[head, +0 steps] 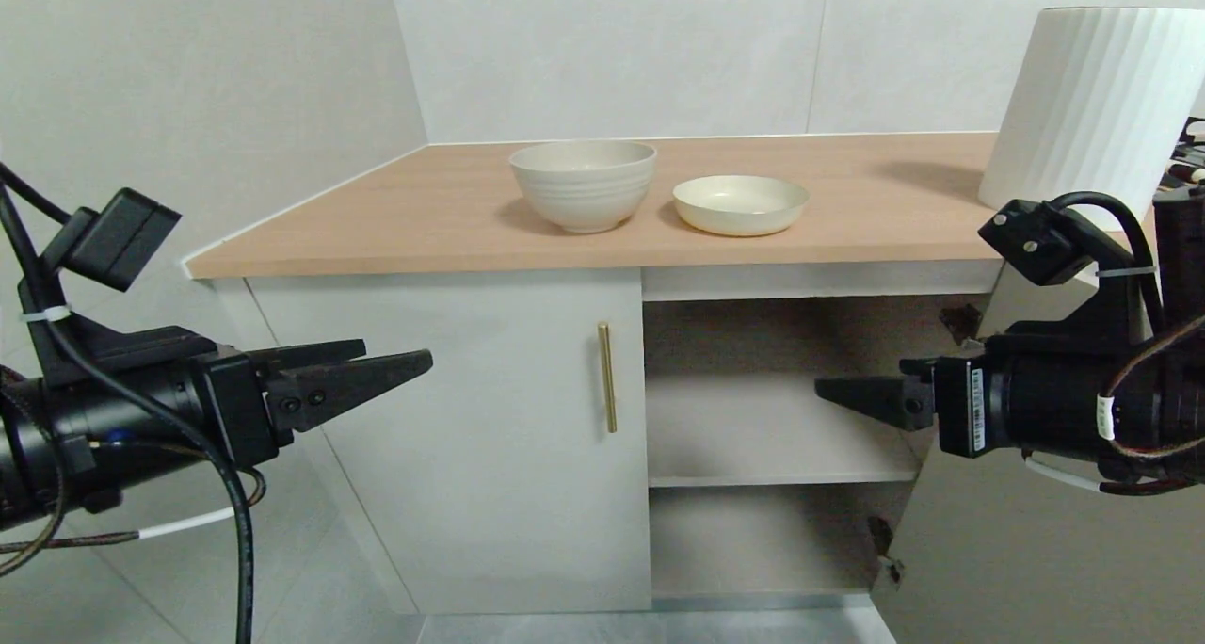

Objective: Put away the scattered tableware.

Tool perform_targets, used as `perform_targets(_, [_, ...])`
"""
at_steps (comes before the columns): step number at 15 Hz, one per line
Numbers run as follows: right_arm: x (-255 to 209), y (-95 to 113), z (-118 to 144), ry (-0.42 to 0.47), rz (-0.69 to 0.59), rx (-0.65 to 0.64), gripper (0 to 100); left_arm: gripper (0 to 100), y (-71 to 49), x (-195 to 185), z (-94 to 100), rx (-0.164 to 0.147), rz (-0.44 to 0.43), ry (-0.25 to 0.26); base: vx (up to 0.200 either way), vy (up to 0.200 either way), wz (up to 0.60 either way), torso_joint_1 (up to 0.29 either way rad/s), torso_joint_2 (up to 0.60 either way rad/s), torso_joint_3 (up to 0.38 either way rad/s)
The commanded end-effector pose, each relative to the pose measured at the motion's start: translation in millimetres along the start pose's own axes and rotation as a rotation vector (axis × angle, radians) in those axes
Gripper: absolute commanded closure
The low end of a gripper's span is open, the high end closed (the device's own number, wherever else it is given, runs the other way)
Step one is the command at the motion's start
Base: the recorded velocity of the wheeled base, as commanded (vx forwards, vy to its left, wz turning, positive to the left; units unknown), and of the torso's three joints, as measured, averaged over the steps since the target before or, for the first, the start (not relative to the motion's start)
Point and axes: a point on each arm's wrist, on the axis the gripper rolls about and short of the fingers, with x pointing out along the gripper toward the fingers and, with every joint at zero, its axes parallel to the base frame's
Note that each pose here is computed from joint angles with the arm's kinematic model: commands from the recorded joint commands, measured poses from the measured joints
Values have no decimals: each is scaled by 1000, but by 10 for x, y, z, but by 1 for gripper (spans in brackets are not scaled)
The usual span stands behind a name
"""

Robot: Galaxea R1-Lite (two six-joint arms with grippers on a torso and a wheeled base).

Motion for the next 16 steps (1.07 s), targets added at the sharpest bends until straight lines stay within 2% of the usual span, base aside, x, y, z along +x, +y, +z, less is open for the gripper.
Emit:
perform_targets(1, [1, 1, -1, 1, 1, 0, 0, 0, 8, 11, -4, -3, 1, 3, 200, 0, 0, 2, 12, 2])
perform_targets(12, [23, -6, -20, 8, -1, 2, 0, 0, 20, -12, 23, -3, 12, -10, 0, 0, 0, 0, 0, 0])
perform_targets(16, [24, -37, -12, 5, -12, 7, 0, 0, 50, 12, 9, -11, 19, 0, 0, 0, 0, 63, -238, -240])
